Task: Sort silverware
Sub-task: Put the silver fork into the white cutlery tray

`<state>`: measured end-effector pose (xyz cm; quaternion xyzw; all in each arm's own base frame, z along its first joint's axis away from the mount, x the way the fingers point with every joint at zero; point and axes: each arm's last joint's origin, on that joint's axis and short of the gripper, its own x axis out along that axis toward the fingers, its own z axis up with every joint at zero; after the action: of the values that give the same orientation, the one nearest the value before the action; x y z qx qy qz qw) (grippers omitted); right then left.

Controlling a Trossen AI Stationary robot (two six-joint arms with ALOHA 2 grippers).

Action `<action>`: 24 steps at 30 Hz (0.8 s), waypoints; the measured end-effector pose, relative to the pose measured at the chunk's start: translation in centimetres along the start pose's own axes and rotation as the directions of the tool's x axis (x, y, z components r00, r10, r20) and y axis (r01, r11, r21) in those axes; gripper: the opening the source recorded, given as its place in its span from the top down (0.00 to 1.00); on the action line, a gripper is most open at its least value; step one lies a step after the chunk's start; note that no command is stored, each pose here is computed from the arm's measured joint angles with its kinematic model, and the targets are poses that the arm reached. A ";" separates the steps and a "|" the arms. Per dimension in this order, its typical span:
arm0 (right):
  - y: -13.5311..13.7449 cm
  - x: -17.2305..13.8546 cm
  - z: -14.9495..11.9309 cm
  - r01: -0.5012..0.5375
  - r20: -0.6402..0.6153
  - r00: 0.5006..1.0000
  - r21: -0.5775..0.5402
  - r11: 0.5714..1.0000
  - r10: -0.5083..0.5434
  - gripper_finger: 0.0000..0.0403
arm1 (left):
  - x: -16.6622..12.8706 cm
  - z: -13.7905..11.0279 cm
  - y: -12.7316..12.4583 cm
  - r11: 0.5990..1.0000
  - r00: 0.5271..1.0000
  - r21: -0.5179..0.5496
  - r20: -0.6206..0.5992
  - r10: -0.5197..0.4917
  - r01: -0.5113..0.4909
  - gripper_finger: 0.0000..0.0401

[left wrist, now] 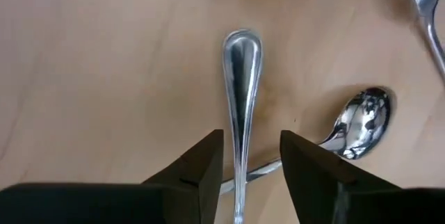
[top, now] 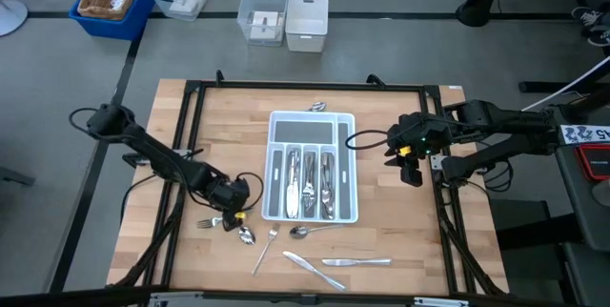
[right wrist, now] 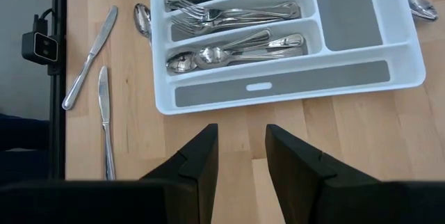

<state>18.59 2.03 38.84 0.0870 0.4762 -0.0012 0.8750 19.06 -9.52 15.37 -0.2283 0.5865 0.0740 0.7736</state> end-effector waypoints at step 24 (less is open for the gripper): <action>0.0 0.0 0.0 0.007 0.006 1.000 0.000 1.000 -0.007 0.70 | 2.1 -0.7 -0.2 0.995 0.994 -0.038 -0.057 0.092 -0.094 0.97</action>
<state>18.62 1.99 38.86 0.0855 0.4738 -0.0045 0.8764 19.14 -10.30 13.30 -0.2182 0.6158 0.1154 0.7482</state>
